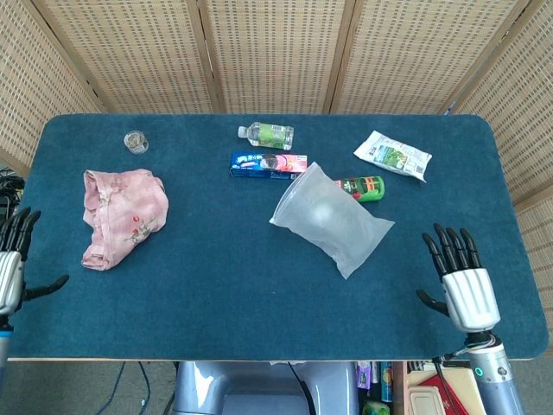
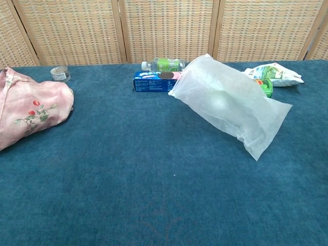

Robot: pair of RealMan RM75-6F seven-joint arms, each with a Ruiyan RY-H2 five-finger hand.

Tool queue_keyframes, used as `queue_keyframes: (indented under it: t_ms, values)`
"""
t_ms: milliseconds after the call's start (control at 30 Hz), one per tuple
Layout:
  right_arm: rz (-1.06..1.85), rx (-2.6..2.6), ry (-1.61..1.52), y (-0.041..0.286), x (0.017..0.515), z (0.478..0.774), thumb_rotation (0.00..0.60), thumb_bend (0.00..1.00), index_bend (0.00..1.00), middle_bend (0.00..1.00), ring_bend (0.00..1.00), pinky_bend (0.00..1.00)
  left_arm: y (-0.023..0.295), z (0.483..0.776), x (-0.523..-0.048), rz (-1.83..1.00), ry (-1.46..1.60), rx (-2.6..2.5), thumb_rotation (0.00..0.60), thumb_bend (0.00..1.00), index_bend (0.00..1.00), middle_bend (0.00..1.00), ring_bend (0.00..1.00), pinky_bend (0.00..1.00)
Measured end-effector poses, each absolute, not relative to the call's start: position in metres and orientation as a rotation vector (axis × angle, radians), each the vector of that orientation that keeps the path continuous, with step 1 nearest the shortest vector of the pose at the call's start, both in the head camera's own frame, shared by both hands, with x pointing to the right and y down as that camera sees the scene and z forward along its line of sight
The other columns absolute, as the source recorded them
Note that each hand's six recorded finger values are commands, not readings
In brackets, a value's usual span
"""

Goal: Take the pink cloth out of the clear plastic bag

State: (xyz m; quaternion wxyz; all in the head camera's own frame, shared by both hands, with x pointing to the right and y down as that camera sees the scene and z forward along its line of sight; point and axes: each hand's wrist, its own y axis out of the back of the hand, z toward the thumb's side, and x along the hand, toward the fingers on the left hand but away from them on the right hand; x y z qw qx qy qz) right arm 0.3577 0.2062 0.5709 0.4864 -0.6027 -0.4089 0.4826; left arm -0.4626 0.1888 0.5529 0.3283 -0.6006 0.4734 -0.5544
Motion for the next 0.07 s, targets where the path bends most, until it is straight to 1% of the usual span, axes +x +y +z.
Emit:
queue_keyframes:
  t_ms: [67]
  values:
    - [1.174, -1.465, -1.006, 0.212, 0.3551, 0.5702, 0.6, 0.0, 0.0, 0.0, 0.0, 0.0, 0.2051, 0.555, -0.4613, -1.48, 1.238, -1.567, 0.6, 0.08, 0.0, 0.0, 0.0, 0.0]
